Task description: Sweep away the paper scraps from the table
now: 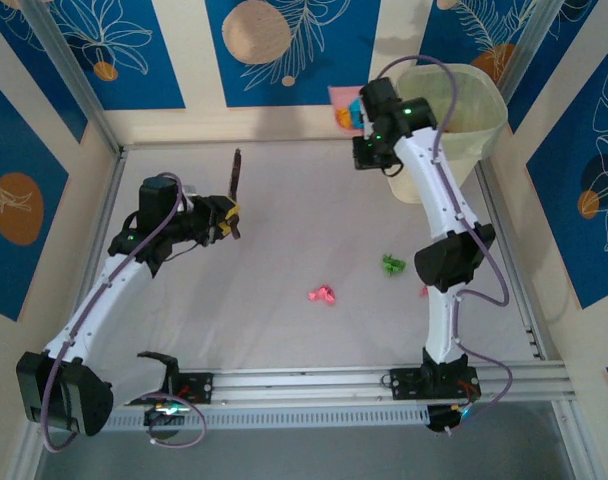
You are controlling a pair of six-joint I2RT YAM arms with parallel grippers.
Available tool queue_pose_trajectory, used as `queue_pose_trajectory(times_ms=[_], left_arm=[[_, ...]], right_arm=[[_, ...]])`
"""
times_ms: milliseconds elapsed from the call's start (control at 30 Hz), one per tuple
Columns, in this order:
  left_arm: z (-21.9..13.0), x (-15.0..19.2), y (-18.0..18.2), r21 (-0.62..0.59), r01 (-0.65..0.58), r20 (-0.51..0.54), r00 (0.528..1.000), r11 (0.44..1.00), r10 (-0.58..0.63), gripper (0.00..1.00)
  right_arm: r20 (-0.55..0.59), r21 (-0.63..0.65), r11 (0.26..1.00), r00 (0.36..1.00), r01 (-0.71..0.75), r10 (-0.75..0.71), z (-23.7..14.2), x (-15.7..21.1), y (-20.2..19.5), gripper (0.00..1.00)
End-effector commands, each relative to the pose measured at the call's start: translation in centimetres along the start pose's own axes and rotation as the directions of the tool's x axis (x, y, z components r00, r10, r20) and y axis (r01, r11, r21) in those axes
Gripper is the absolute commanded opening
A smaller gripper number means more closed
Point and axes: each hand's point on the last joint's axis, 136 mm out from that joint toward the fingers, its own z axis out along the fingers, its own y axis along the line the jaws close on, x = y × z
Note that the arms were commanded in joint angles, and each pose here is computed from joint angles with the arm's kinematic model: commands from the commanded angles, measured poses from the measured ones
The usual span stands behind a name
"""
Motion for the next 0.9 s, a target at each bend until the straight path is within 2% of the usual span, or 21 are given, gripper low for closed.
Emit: queue_pose_trajectory(times_ms=[0,433,567,667,733,867], left_arm=[[-0.4,-0.2,-1.8,0.062,-0.037,0.003,0.999,0.997,0.037,0.0],[-0.8,0.3,-2.4,0.05,-0.045,-0.014,0.999,0.998,0.046,0.0],[-0.8,0.4,-2.6,0.047,-0.046,-0.016,0.999,0.998,0.047,0.0],[-0.8,0.5,-2.8,0.045,-0.05,-0.02,0.999,0.998,0.051,0.0],[-0.7,0.5,-3.0,0.043,-0.055,-0.021,0.998,0.998,0.056,0.0],[-0.7,0.6,-3.1,0.042,-0.057,-0.019,0.998,0.997,0.058,0.0]], right_arm=[[0.03,-0.042,0.998,0.998,-0.046,0.047,-2.6,-0.5,-0.9,0.0],[0.105,-0.158,0.96,0.963,-0.231,0.248,-5.3,-3.1,-6.6,0.0],[0.089,-0.276,0.912,0.936,-0.304,0.339,-6.0,-3.9,-7.3,0.0],[0.045,-0.381,0.837,0.897,-0.392,0.44,-6.7,-4.4,-7.7,0.0],[-0.015,-0.483,0.749,0.86,-0.453,0.511,-7.6,-4.8,-7.6,0.0],[-0.267,-0.649,0.434,0.721,-0.625,0.639,-8.4,-5.6,-7.9,0.0]])
